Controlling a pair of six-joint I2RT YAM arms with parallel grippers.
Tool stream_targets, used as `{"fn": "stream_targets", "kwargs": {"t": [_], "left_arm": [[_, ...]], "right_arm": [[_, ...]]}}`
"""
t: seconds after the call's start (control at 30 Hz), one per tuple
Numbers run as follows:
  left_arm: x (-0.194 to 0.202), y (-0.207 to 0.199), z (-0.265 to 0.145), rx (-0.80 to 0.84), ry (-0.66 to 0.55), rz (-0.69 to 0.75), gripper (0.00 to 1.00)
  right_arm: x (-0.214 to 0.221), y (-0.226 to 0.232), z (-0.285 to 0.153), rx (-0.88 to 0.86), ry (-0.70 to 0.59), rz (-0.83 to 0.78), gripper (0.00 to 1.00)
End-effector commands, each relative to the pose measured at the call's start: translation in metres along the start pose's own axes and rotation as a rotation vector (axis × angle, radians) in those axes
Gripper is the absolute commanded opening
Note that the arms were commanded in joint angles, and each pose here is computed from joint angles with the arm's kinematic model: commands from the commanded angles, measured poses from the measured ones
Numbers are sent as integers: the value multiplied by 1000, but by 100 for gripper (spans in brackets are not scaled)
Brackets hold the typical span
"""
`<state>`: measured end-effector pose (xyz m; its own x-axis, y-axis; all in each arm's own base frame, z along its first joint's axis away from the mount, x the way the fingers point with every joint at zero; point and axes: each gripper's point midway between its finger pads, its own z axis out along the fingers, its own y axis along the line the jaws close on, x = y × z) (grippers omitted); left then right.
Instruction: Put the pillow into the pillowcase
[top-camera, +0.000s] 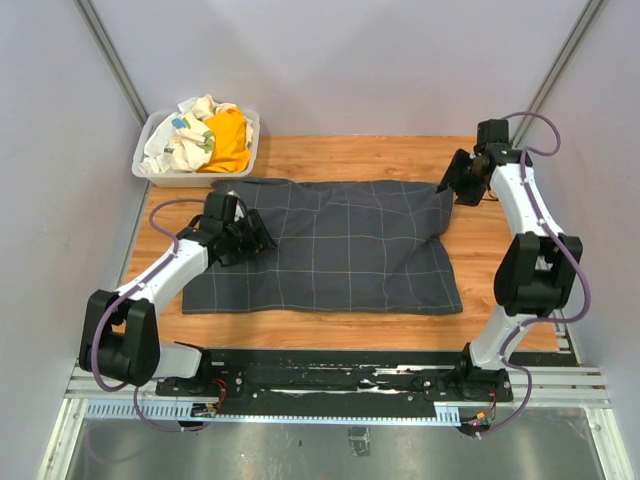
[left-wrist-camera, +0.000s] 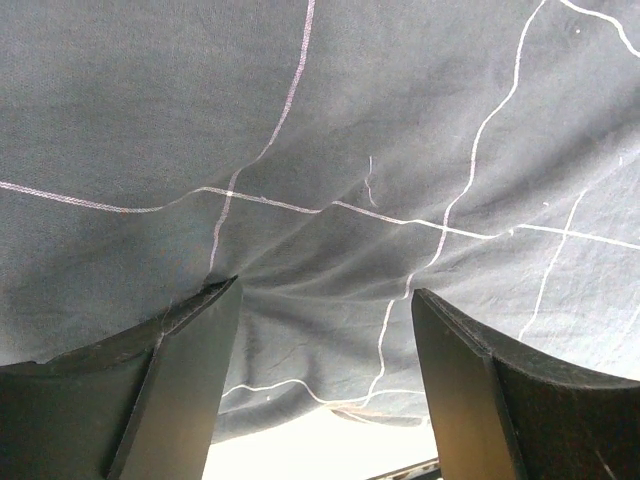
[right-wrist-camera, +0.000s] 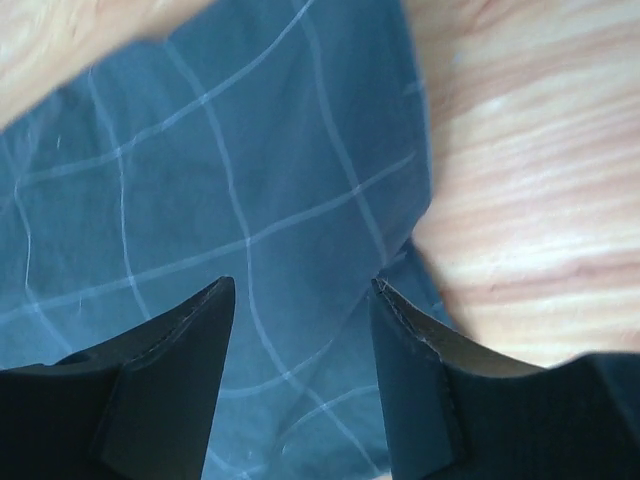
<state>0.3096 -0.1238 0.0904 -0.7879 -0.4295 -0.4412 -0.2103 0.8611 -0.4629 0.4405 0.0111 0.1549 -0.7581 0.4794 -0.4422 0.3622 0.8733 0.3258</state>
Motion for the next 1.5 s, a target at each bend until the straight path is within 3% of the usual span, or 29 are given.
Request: {"fn": "stream_targets", "kwargs": {"t": [0.0,0.4,0.5,0.7,1.0,1.27,1.47], "left_arm": [[-26,-7,-14,16,-99,34,76],[-72,-15,-63,23,-306,39,85],[-79,-21,-75,45,-341,34,86],[-72,-19,-73,51,-320,31,86],[-58,-12,-61,53,-280,20,86],[-60,-8,-57,45,-287,17,87],[-60,-5,-54,44,-284,8,87]], "right_arm": [[43,18,-16,-67,48,-56,58],[97,44,-54,-199,80,-192,69],[116,45,-51,-174,102,-257,76],[164,13,-21,-78,268,-225,70],[207,-14,18,22,398,-210,68],[258,-51,13,151,532,-166,67],[277,-79,-12,262,537,-106,71]]}}
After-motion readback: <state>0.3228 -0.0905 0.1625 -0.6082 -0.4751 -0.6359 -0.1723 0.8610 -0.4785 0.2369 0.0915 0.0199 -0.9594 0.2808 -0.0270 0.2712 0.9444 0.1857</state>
